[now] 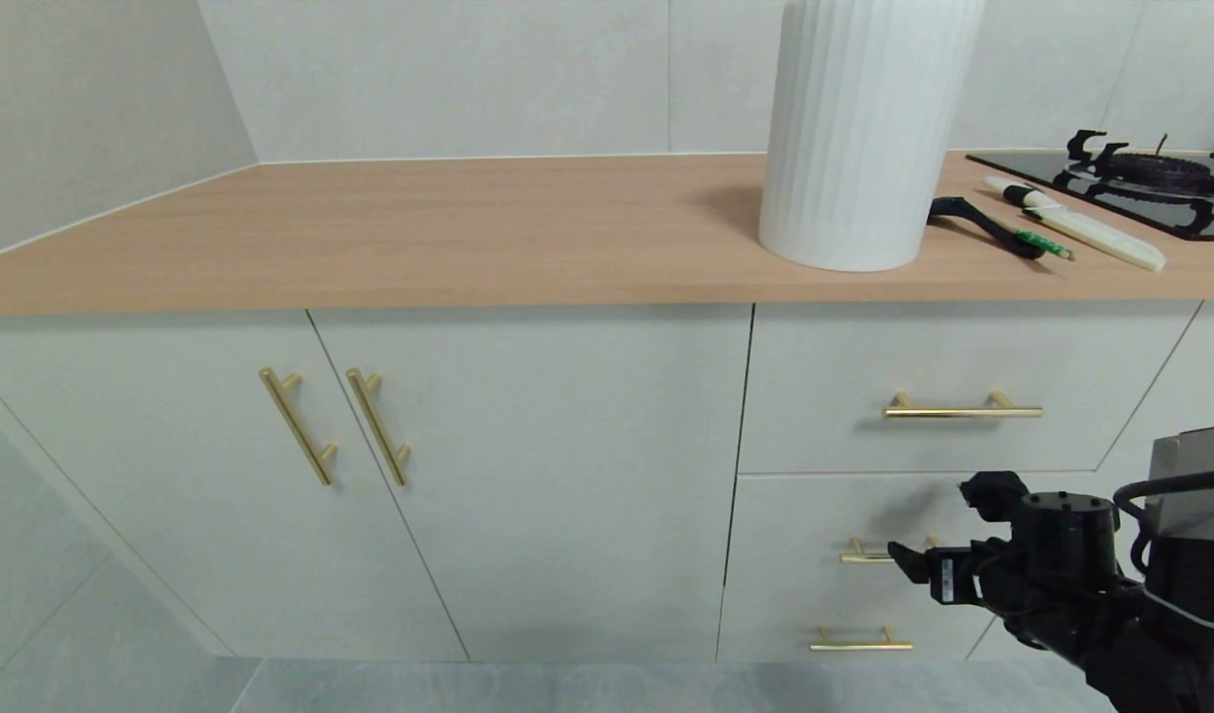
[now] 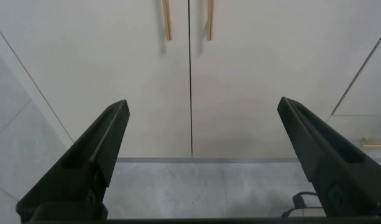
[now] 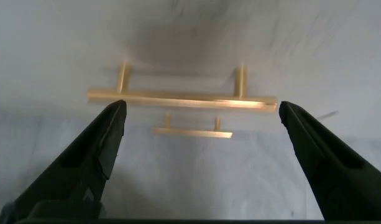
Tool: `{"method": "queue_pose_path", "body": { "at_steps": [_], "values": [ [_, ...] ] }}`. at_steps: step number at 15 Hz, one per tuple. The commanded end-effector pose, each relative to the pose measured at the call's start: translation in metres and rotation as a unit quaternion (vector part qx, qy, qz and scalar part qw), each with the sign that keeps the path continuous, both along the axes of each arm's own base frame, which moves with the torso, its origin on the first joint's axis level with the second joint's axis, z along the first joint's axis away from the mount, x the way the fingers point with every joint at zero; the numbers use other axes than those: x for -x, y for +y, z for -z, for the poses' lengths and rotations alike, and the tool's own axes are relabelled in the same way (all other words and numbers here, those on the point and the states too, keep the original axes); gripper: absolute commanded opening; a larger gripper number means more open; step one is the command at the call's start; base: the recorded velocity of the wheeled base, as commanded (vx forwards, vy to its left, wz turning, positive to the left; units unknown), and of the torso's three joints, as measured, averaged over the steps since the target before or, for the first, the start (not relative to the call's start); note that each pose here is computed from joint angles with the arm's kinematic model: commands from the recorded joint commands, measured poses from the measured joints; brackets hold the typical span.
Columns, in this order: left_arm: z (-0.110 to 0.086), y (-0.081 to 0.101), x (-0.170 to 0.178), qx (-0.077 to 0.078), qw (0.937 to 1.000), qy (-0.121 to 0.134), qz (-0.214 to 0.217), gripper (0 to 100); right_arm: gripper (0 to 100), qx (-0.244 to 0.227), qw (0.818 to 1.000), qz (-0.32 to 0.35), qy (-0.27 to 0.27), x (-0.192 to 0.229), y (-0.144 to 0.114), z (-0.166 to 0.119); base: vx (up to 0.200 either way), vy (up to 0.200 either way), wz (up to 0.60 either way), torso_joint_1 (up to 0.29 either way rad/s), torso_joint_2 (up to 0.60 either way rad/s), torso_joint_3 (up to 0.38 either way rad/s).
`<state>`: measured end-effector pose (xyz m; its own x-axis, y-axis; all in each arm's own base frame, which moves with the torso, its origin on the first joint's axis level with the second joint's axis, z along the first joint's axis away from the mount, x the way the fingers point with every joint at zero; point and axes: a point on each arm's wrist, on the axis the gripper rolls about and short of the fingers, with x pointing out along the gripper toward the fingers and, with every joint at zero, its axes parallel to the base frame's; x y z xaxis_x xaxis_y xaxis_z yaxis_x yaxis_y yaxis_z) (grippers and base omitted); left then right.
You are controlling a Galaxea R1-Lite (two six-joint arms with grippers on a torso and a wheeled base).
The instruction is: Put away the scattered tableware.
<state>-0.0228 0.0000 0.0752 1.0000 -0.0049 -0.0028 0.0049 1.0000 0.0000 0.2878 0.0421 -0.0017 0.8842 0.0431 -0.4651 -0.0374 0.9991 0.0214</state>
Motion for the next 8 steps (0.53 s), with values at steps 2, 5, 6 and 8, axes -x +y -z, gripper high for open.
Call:
{"method": "queue_pose_path", "body": {
  "at_steps": [2,5,6,8],
  "values": [
    [0.0,0.0,0.0,0.0,1.0,0.0,0.0,100,100,0.012,1.0,0.015,-0.006,-0.004,0.005,0.018,0.0,0.0,0.0,0.0,0.0,0.0],
    [0.0,0.0,0.0,0.0,1.0,0.0,0.0,100,100,0.016,1.0,0.019,-0.004,-0.008,0.005,0.027,0.0,0.0,0.0,0.0,0.0,0.0],
    [0.0,0.0,0.0,0.0,1.0,0.0,0.0,100,100,0.016,1.0,0.021,-0.008,-0.011,0.006,0.027,0.0,0.0,0.0,0.0,0.0,0.0],
    [0.0,0.0,0.0,0.0,1.0,0.0,0.0,100,100,0.024,0.999,0.036,-0.009,-0.016,0.006,0.033,0.0,0.0,0.0,0.0,0.0,0.0]
  ]
}}
